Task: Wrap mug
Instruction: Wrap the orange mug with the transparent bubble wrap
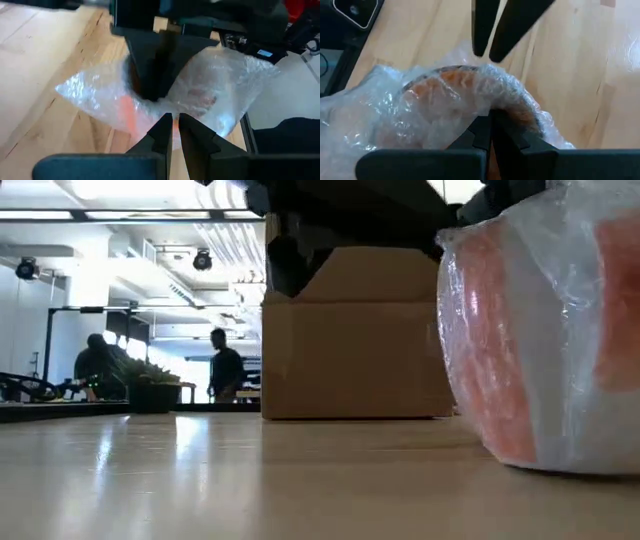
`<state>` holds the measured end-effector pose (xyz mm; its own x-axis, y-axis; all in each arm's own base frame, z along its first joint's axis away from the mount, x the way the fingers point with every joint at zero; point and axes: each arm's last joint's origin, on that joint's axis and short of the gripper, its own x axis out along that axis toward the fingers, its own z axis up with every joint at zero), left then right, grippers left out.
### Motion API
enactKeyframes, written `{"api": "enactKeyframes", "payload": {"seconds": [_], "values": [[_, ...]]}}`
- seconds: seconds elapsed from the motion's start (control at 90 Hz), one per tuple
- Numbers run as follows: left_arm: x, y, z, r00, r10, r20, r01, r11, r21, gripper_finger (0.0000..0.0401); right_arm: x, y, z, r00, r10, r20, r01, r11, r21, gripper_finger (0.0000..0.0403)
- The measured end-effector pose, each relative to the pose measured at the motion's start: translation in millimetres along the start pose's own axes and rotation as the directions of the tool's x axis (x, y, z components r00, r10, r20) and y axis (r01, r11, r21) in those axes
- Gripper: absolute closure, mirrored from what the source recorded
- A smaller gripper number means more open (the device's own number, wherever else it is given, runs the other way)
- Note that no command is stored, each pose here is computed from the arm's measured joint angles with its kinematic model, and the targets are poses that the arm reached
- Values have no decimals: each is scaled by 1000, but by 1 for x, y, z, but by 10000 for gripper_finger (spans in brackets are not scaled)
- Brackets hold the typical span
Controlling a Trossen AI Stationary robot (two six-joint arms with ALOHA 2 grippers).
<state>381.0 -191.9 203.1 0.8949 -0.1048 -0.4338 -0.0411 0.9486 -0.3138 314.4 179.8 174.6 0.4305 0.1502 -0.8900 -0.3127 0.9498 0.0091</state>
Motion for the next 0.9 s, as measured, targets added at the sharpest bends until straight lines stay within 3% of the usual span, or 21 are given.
{"api": "enactKeyframes", "payload": {"seconds": [0.289,0.544,0.8,0.9], "values": [[7,4,-4,1000,28,14,-28,1000,1,381,-1,0,3,1000,-7,10,8,1000,-14,403],[30,11,-18,999,-34,9,34,999,-39,381,-6,1,6,1000,-10,-13,9,1000,-19,403],[30,12,-16,999,-39,17,39,999,-13,381,-48,2,24,998,-27,-57,24,999,-45,403],[30,12,-16,999,-39,17,39,999,-12,381,-68,7,24,998,36,-47,-38,998,-52,403]]}}
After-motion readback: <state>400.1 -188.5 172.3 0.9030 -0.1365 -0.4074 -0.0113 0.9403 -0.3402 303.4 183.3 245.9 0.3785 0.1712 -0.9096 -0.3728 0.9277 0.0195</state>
